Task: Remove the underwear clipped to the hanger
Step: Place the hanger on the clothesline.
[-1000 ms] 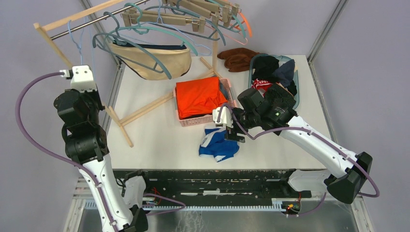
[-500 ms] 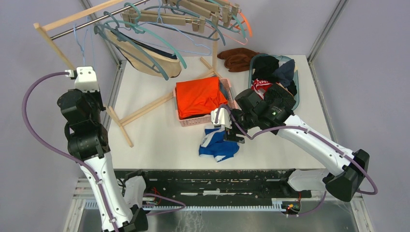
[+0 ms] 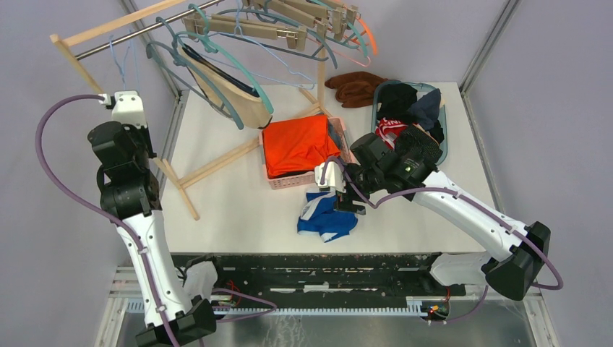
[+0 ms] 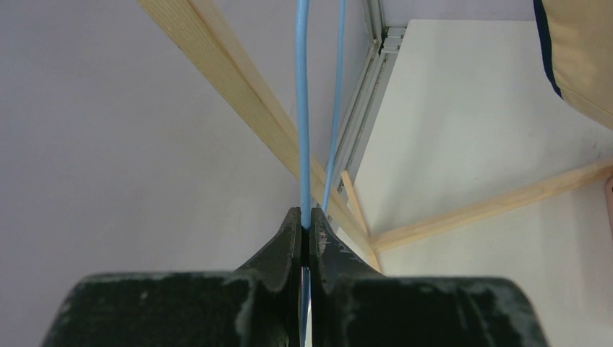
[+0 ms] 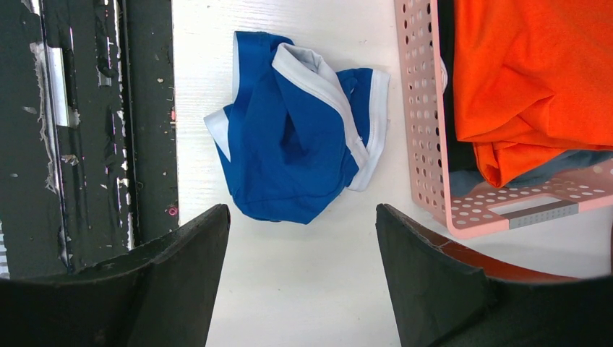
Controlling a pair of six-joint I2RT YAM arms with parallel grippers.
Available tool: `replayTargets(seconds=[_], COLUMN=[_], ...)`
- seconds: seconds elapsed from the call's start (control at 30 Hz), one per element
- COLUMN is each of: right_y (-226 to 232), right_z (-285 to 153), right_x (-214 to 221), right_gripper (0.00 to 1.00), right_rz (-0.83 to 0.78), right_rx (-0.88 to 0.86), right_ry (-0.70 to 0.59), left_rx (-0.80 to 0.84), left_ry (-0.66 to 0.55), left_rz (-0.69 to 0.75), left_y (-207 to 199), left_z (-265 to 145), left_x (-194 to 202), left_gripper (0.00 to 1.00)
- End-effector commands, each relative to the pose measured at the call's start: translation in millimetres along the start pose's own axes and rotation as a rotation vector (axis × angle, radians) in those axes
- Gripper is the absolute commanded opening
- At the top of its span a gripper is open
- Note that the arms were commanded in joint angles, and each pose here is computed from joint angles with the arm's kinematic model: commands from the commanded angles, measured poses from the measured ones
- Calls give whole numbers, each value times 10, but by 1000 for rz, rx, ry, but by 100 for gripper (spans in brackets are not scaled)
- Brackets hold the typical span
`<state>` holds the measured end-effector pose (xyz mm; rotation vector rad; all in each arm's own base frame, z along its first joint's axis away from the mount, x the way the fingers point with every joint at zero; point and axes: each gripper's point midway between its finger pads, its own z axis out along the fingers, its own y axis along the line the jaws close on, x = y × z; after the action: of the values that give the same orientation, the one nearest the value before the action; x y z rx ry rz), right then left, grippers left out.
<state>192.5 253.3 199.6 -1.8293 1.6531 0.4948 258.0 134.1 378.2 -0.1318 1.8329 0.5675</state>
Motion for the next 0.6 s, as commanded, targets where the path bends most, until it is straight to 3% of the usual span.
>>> replayTargets(seconds=[0.0,0.07,0.13,0.37,0.57], right_y=[-25,-24,-21,-19,-20], right_z=[-14,-11,-8,27,48], right_x=[-45,-43,-49,-26,-20], right_gripper=[82,82,82,82,83], right_rz=[-26,-24,-25,-18,-16], right_rx=[15,14,12,3,-1], right_ry=[-9,-8,-9,3,8], left_rx=[-55,-51,-46,-43,-18], left_ry=[-53,-46,-41,-70,-146], left_rz=[30,32,34,27,1], left_y=[151,136,130,149,151], left_z=[-53,-67,-95,-277,-546], left_x=[-186,-148,-133,-219,-455], left_gripper=[3,3,9,64,88])
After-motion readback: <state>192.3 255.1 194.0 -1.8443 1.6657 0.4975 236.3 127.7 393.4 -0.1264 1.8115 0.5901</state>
